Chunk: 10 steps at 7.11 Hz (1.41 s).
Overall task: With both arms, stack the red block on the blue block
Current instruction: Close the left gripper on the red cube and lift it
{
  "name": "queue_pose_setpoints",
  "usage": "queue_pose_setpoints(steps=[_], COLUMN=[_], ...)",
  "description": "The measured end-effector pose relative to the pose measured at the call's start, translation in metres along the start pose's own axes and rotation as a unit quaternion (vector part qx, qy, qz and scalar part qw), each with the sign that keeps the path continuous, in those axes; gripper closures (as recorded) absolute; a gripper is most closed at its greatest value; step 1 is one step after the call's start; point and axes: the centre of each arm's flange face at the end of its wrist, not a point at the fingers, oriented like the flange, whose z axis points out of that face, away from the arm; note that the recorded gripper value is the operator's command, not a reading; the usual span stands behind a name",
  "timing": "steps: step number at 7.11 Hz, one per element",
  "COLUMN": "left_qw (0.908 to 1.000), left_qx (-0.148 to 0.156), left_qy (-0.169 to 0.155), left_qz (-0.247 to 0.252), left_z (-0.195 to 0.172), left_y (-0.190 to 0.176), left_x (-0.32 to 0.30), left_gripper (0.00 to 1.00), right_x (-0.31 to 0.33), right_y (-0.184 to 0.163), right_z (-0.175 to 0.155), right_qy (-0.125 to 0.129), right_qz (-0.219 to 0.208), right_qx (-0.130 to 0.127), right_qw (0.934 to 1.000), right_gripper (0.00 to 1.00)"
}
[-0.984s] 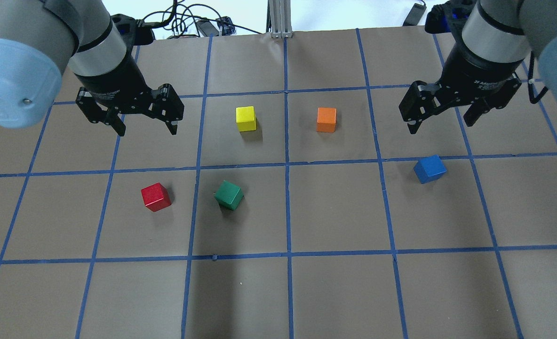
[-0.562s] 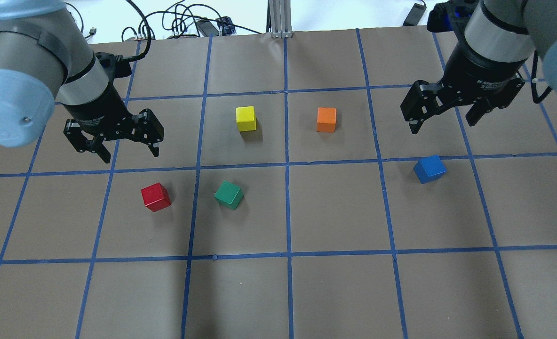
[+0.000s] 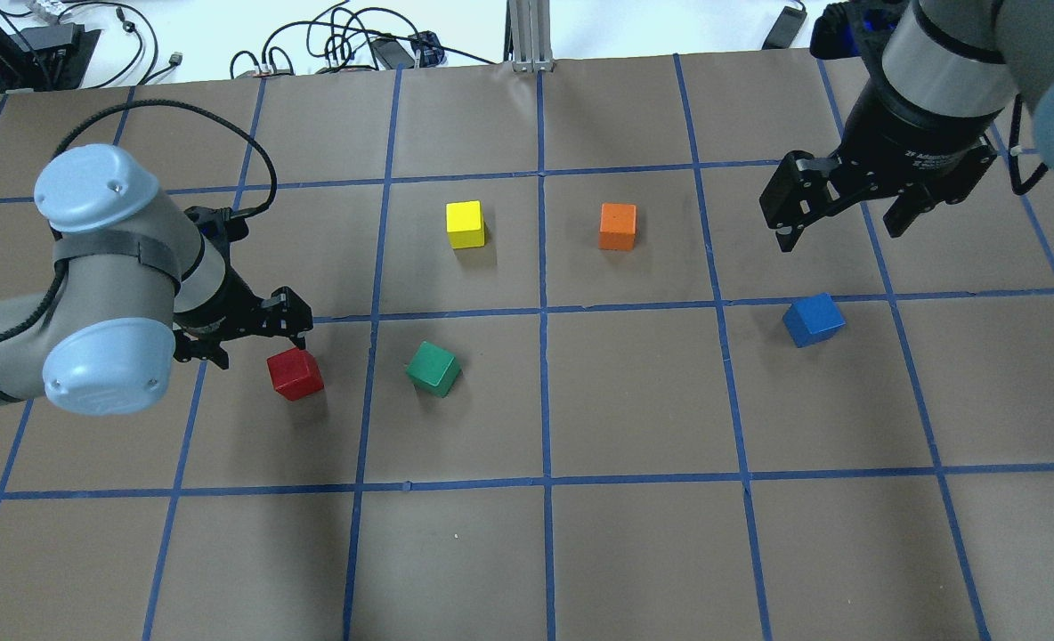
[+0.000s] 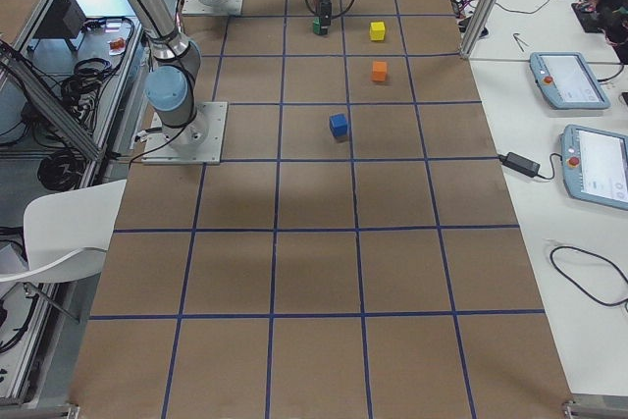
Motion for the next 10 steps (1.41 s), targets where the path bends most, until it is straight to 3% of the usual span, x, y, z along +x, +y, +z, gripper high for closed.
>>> queue_pose_setpoints(steps=[3, 4, 6, 7, 10], left_qw=[0.9999, 0.9998, 0.9998, 0.9999, 0.9998], left_qx=[-0.006, -0.006, -0.007, -0.007, 0.016], left_qy=[0.005, 0.008, 0.010, 0.010, 0.010], left_qz=[-0.015, -0.017, -0.014, -0.012, -0.005], left_z=[0.052, 0.062, 0.072, 0.075, 0.057], left_y=[0.002, 0.000, -0.005, -0.008, -0.021], left_x=[-0.003, -0.002, -0.001, -0.001, 0.004], left_gripper=[0.00, 0.12, 0.77, 0.98, 1.00], right_x=[0.001, 0.001, 0.000, 0.000, 0.000], right_y=[0.000, 0.000, 0.000, 0.000, 0.000], right_z=[0.002, 0.002, 0.002, 0.001, 0.000], right_qy=[0.001, 0.001, 0.001, 0.000, -0.001], right_qz=[0.000, 0.000, -0.001, -0.003, -0.006], right_qx=[-0.002, -0.002, -0.001, 0.000, 0.001], right_qw=[1.0000, 1.0000, 1.0000, 1.0000, 1.0000], right_gripper=[0.00, 0.00, 0.00, 0.00, 0.00])
